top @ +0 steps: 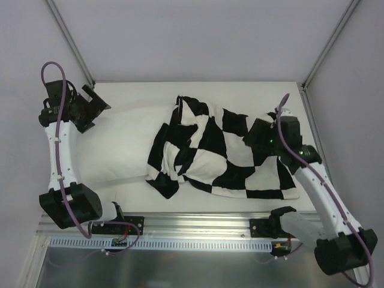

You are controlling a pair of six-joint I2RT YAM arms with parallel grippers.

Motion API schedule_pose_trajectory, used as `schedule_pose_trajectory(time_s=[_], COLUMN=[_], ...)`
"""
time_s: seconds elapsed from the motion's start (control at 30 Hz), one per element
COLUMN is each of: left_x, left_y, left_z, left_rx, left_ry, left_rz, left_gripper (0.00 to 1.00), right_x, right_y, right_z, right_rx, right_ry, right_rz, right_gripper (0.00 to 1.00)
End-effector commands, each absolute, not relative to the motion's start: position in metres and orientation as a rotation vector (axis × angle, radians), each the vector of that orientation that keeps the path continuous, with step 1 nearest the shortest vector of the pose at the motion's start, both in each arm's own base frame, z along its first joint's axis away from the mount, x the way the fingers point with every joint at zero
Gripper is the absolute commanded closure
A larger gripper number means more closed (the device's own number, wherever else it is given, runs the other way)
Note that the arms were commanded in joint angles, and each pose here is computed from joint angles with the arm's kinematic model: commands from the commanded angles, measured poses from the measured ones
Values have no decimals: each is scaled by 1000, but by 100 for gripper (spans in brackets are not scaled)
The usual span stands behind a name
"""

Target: Remove the pillowcase from the pillow

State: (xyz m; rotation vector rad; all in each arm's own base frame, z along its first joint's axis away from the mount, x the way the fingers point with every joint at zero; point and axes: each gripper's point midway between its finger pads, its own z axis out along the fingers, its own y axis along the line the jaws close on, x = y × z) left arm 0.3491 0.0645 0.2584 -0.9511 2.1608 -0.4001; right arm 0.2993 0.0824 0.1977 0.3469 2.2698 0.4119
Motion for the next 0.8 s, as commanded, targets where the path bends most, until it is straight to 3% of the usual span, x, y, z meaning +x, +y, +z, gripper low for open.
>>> schedule_pose_trajectory(time_s=[0.0,0.1,0.27,0.53,0.63,0.67,0.7,0.73,0.77], left_x=[329,300,268,265,273,275,277,280,281], left_y=[52,44,-3,-50,-59,-60,-61,-60,-59], left_z=[276,263,201,121,112,111,108,109,111], left_rx=[-785,-735,-604,-640,-664,-669,-677,-695,-697], left_ry=[2140,2180,2385,2611,2629,2629,2635,2628,2624], left_rz=[-250,-46,-25,-94,-141,-149,-146,-144,-144], left_gripper=[1,1,1,1,23,37,75,96,100], right_x=[263,217,182,195,196,196,195,197,197], right_y=[119,154,207,225,224,224,222,221,219], right_z=[196,159,116,54,26,20,12,11,10], right_rx=[86,-183,-497,-613,-603,-599,-597,-572,-561], right_ry=[2211,2333,2397,2498,2553,2567,2584,2588,2588], right_rz=[426,361,278,30,-51,-68,-96,-108,-120], right_gripper=[2,1,0,0,1,3,11,19,34])
